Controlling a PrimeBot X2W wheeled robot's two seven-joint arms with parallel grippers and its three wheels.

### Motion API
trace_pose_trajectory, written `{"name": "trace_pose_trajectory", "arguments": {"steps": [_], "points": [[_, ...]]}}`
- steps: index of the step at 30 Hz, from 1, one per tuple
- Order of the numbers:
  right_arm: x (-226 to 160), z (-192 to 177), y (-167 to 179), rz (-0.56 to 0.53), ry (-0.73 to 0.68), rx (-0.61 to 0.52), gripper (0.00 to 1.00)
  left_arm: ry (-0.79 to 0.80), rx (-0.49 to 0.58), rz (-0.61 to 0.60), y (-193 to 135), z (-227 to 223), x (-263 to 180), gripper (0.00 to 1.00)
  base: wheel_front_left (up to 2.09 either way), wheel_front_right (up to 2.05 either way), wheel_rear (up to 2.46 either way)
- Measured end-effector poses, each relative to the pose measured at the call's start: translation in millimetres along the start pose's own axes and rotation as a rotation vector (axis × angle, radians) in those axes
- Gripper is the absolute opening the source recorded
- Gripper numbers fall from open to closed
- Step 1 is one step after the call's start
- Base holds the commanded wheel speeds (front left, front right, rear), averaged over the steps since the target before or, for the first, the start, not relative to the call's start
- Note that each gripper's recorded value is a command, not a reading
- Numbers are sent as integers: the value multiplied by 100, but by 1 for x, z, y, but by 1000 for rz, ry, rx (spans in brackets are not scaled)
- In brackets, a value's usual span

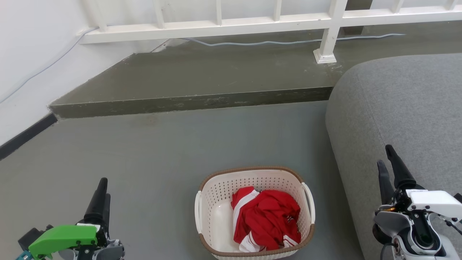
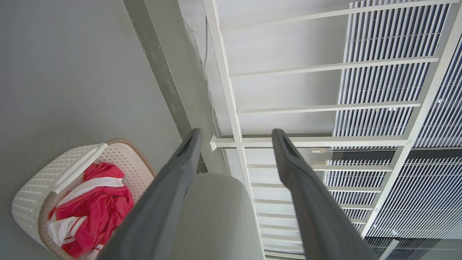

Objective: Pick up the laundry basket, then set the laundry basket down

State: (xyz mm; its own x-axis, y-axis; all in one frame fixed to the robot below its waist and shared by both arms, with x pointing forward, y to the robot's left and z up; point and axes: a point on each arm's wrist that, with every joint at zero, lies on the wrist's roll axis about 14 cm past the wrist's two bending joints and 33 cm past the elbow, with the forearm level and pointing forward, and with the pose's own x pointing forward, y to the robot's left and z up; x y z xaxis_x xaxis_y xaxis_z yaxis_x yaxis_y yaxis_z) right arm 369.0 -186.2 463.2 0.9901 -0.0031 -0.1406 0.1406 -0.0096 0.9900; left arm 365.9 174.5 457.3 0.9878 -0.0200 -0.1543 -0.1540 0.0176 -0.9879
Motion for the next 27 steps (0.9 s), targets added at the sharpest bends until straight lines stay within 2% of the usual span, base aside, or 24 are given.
{"name": "trace_pose_trajectory", "arguments": {"steps": [16,21,24,27], "points": [[4,-8,16,47,24,-243,100,8,211,-22,-7,-4,1,100,0,0,0],[4,-14,18,60,40,-313,100,1,329,-39,-12,-2,2,100,0,0,0],[4,-15,18,66,50,-400,100,10,456,-57,-17,-3,2,100,0,0,0],[4,-16,18,69,57,-464,100,5,510,-62,-20,-3,2,100,0,0,0]]}}
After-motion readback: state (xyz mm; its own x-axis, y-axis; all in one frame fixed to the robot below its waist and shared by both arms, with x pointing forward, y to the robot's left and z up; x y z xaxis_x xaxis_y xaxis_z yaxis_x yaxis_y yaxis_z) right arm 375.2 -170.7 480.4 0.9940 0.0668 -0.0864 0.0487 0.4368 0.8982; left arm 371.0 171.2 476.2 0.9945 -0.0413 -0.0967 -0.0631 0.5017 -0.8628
